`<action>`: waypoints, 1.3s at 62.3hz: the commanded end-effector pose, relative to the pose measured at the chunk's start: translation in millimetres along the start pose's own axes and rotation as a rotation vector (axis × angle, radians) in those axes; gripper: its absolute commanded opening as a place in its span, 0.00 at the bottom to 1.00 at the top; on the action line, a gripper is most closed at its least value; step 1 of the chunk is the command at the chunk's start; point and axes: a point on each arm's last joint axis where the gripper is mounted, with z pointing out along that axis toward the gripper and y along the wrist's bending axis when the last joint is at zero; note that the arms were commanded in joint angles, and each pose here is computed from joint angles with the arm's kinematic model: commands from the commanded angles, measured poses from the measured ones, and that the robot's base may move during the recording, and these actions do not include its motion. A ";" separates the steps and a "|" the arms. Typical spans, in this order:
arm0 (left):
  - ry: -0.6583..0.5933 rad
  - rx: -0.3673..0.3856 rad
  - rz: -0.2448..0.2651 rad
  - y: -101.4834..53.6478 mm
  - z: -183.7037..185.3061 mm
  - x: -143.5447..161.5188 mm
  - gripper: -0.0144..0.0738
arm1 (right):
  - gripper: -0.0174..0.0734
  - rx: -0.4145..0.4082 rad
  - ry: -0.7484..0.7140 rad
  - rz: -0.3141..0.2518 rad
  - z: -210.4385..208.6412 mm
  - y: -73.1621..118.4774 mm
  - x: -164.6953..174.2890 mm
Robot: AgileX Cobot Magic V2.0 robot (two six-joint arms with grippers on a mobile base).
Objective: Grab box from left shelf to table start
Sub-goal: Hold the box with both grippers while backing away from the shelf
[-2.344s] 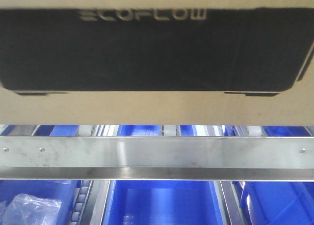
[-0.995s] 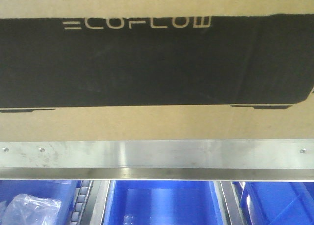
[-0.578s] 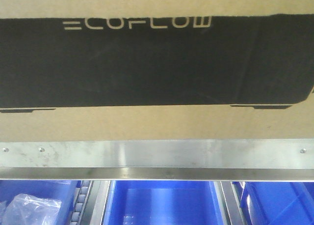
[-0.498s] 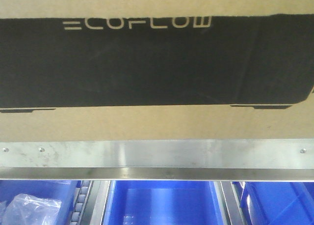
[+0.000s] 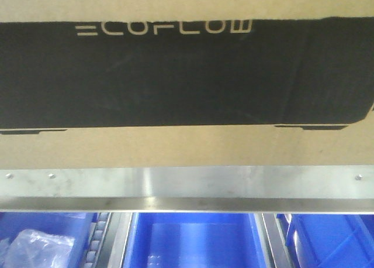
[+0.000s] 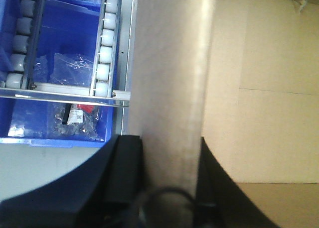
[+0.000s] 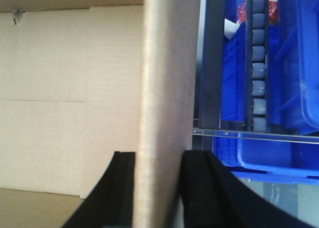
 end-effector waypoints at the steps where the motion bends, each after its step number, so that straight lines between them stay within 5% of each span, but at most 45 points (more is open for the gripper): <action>1: -0.158 0.048 -0.029 -3.7 -16.3 -12.5 0.14 | 0.25 0.041 -0.146 -0.033 -10.3 -2.3 -12.9; 81: -0.158 0.048 -0.029 -3.7 -16.3 -12.5 0.14 | 0.25 0.041 -0.146 -0.033 -10.3 -2.3 -12.9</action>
